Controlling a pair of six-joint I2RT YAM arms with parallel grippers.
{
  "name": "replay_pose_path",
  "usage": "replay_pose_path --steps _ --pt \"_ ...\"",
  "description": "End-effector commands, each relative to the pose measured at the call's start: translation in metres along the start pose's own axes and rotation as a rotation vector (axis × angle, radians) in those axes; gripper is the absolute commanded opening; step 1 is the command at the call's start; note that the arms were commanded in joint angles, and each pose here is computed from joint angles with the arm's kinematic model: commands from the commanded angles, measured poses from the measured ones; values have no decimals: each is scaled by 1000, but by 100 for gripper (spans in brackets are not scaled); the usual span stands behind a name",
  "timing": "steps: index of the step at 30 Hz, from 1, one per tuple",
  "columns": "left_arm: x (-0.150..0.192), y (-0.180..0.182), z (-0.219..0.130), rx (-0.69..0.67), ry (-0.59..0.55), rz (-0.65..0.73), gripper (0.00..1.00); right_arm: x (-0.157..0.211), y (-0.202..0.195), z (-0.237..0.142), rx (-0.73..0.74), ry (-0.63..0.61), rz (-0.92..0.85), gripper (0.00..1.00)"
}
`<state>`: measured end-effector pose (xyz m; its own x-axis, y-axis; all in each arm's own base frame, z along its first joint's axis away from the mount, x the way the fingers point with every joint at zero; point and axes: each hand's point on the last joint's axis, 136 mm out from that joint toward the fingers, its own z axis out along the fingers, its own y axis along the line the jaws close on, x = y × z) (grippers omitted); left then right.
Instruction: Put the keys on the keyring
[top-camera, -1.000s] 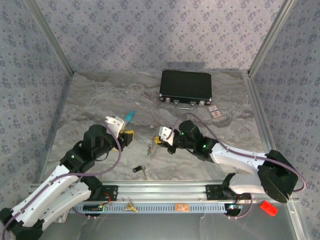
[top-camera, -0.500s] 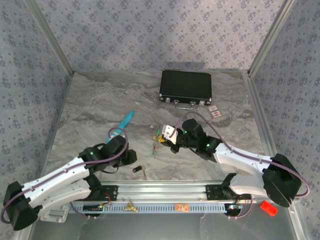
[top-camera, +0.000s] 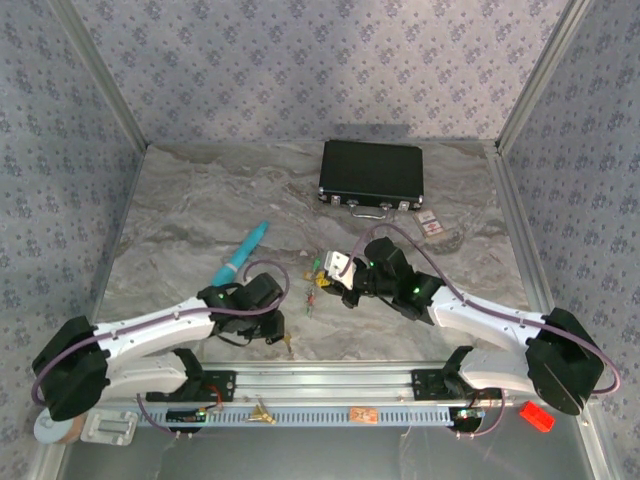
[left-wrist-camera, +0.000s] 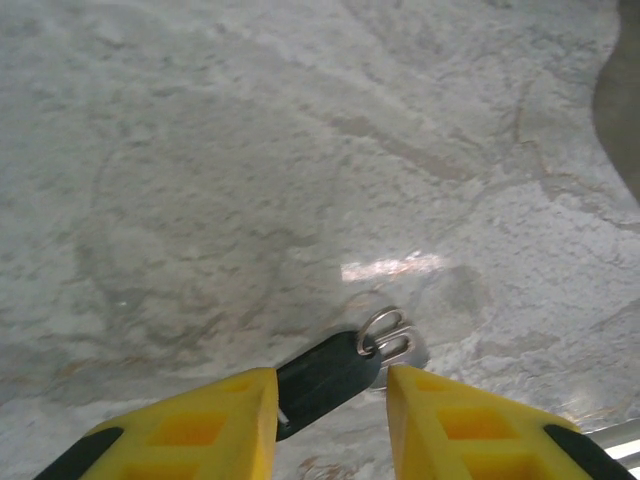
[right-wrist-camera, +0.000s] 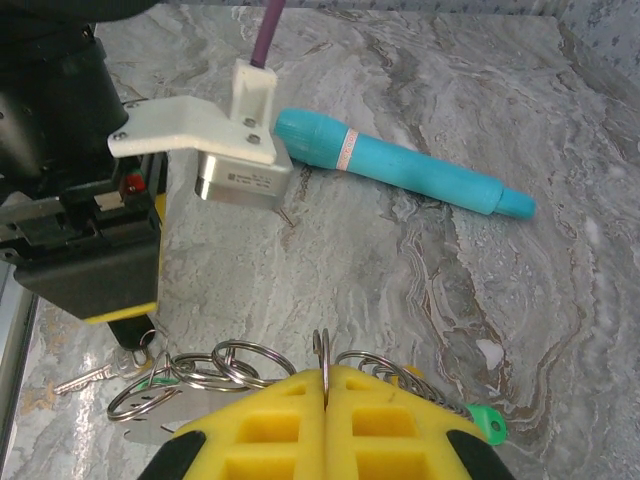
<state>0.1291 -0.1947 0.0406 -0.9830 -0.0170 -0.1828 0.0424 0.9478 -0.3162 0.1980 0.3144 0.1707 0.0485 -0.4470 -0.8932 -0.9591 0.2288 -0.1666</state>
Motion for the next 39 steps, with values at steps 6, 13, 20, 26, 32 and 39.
replay_pose_path --steps 6,13,20,26,32,39 --pt "-1 -27 6 82 40 84 32 -6 2 -5 -19 -16 6 0" --pt "0 -29 11 86 54 84 31 -7 4 -4 -25 -18 7 0" --pt "2 -24 14 58 62 80 33 -6 4 -5 -28 -18 8 0" --pt "2 -21 16 33 66 78 35 -7 4 -4 -28 -19 8 0" --pt "3 -19 18 17 79 83 31 -7 4 -5 -30 -21 7 0" --pt "3 -14 20 -11 85 83 31 -7 5 -5 -35 -21 9 0"
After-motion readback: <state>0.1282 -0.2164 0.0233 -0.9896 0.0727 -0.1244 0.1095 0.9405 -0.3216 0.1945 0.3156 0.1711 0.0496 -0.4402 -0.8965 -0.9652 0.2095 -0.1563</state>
